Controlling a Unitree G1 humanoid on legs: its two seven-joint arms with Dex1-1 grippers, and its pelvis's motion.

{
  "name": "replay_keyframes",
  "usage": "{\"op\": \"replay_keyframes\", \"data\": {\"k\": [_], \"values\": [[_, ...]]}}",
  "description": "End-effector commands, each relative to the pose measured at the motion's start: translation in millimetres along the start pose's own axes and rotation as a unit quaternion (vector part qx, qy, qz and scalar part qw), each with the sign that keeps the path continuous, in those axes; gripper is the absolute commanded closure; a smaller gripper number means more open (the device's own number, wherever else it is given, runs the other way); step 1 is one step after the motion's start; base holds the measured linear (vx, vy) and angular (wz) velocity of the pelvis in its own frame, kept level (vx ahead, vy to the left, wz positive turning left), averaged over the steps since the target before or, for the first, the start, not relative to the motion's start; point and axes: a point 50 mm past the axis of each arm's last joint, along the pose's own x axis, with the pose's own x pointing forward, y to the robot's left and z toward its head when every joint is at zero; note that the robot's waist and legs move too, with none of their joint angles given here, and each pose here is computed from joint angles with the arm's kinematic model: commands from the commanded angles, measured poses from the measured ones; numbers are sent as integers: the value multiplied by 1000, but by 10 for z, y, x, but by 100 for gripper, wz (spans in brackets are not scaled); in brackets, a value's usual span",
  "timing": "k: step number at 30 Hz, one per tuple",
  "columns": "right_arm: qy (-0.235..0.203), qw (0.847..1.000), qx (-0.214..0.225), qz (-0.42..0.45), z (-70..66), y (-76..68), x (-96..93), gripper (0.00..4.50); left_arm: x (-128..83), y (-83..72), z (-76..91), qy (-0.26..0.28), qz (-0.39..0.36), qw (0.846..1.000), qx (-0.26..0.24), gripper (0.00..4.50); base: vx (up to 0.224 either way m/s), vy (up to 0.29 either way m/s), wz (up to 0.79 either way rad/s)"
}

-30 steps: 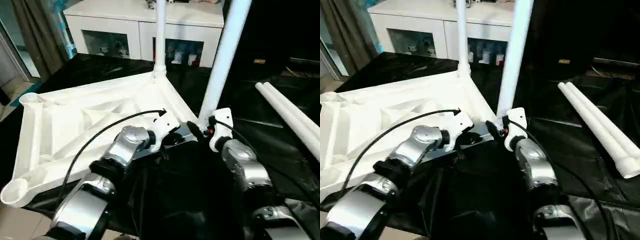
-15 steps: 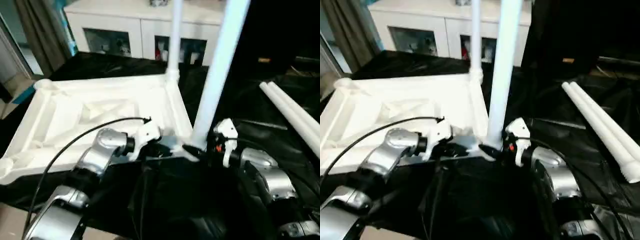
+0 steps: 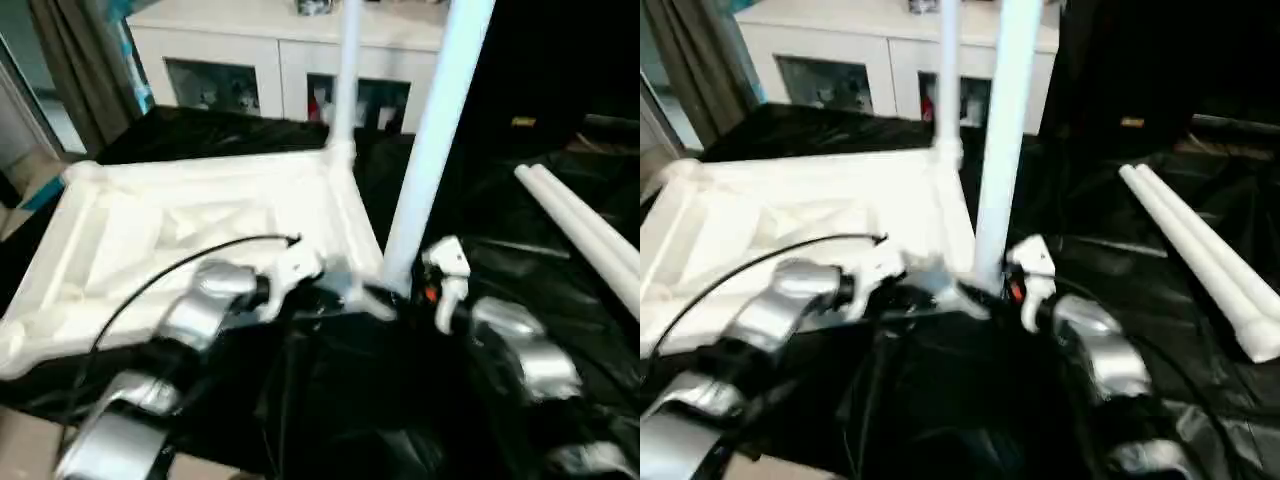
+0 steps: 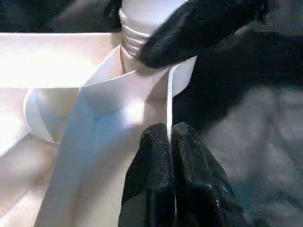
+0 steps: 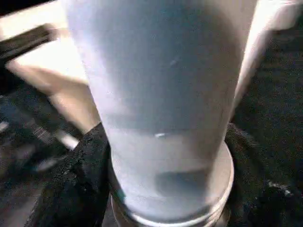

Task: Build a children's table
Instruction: Rotate leg to tighten

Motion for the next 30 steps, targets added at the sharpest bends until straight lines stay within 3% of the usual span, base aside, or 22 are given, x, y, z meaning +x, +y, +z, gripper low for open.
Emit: {"op": "replay_keyframes", "data": {"k": [1,5,8,10,11,15,16,19,21,30], "values": [[53,994,31,-95,-243,-41,60,173,57,111,15,3,72,997,-29,450,0,0,0],[62,980,76,-173,-300,-43,167,173,155,176,100,-1,120,992,-44,450,0,0,0],[72,979,53,-181,-298,33,282,173,248,151,170,-8,117,993,-32,450,0,0,0],[55,984,51,-164,-242,104,358,173,299,115,209,-13,103,994,-20,450,0,0,0],[45,985,51,-156,-211,119,376,117,310,104,218,-15,97,995,-20,450,0,0,0],[19,990,30,-137,-93,101,377,84,304,82,216,-23,74,997,-11,450,0,0,0],[6,993,17,-114,-28,73,339,69,273,52,197,-31,46,998,-5,450,0,0,0],[-1,996,8,-83,-2,52,282,61,240,16,176,-38,18,999,1,450,0,0,0],[4,1000,-13,0,-17,41,103,61,159,-45,112,-41,-26,999,8,450,0,0,0],[22,997,-19,73,-67,-48,-190,61,-21,-148,34,-53,-107,993,12,450,0,0,0]]}}
